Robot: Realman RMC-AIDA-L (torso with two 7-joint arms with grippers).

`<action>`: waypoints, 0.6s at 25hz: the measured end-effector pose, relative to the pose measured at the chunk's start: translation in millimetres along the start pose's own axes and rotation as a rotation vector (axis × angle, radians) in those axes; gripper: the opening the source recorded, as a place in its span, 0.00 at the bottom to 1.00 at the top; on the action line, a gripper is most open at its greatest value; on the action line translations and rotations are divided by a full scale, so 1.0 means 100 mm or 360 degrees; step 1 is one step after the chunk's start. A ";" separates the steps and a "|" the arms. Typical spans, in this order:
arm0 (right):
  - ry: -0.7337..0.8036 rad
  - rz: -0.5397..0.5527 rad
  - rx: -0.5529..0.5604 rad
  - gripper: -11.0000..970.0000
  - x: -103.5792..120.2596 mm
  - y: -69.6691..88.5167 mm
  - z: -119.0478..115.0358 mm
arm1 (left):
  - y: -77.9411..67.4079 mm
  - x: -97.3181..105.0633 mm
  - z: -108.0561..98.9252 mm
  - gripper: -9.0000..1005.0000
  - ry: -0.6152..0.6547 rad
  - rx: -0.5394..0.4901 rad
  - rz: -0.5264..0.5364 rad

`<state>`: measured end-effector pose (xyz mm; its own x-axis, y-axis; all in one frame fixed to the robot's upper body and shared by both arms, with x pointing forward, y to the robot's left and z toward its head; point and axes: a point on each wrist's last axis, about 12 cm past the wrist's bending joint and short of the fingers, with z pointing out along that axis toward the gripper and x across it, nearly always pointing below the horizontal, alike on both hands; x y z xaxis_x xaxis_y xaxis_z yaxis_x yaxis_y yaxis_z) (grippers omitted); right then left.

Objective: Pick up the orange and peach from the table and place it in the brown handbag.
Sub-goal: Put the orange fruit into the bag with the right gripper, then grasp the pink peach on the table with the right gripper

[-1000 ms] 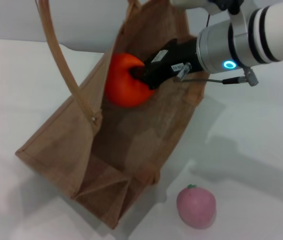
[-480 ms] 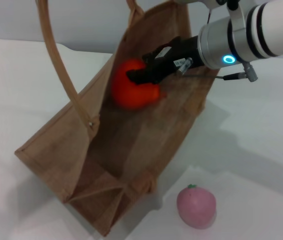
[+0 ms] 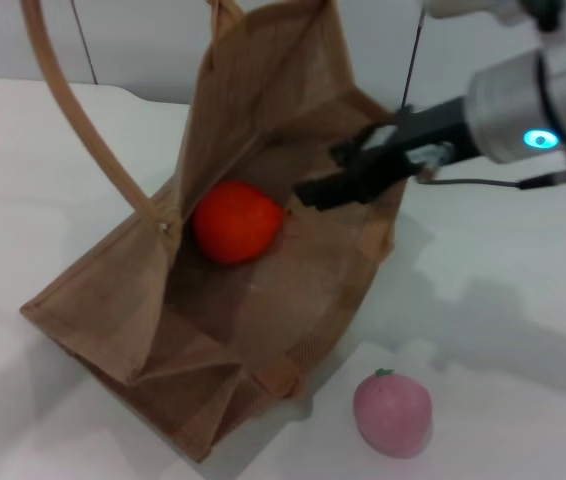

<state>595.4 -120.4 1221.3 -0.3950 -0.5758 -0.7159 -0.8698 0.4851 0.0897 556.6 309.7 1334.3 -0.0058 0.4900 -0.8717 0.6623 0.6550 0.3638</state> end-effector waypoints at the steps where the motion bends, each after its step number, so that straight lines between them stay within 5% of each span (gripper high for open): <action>1: 0.0010 0.0013 -0.0005 0.69 0.03 0.00 -0.05 | 0.01 0.03 0.00 0.18 0.0011 -0.0011 -0.0012; 7: 0.0141 0.0115 0.0026 0.71 0.29 0.02 -0.35 | 0.07 0.16 -0.05 0.18 0.0047 -0.0100 -0.0054; 15: 0.0453 0.0203 -0.0060 0.71 0.57 0.18 -0.28 | 0.12 0.24 -0.07 0.18 0.0141 -0.0171 -0.0067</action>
<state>549.1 -163.5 1201.7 -0.5638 -0.6755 -0.4751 -0.8162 0.5437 0.1956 559.1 332.9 1319.6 -0.1007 0.5065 -0.8563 0.5761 0.7315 0.3649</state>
